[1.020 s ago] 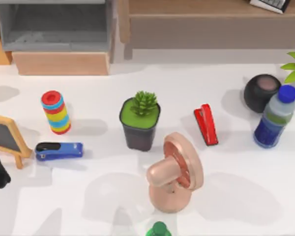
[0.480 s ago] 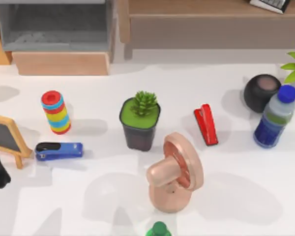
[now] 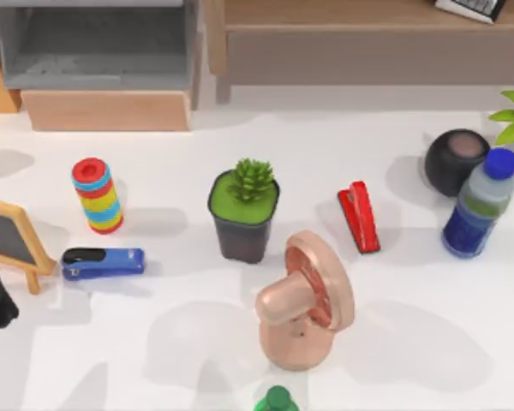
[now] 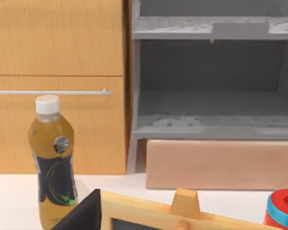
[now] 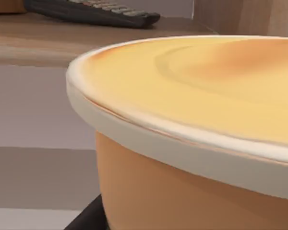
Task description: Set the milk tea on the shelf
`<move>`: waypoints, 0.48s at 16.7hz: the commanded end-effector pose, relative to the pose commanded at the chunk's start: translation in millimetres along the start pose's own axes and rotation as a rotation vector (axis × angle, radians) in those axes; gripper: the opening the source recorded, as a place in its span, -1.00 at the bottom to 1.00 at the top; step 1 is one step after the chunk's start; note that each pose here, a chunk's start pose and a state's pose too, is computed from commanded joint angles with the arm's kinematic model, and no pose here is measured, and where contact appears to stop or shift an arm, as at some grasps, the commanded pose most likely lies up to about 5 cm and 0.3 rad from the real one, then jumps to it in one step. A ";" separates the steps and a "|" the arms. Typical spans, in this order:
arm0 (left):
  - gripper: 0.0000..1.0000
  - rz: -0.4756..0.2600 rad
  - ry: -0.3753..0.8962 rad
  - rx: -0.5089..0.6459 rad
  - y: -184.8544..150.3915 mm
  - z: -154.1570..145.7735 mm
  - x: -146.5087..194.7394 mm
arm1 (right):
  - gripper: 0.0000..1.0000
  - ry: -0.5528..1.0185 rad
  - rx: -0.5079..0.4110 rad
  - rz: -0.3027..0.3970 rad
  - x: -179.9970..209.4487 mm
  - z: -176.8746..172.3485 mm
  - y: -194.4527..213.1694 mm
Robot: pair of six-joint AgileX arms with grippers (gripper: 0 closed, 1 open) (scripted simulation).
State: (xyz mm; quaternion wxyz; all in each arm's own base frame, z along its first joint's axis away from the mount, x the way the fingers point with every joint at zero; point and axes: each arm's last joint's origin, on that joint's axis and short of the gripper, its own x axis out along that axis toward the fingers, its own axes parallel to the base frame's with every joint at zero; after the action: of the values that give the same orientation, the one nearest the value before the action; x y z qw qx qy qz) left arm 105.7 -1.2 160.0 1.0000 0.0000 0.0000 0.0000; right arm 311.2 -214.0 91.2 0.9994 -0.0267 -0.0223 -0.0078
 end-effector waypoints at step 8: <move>1.00 0.000 0.000 0.000 0.0 0.0 0.0 | -1.00 -0.111 -0.072 0.027 52.7 96.9 123.5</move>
State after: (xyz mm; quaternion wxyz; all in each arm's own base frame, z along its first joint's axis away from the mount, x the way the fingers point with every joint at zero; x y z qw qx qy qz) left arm 105.7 -1.2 160.0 1.0000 0.0000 0.0000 0.0000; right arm 361.7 -86.3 183.7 0.9950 -0.0633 -0.0768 0.0065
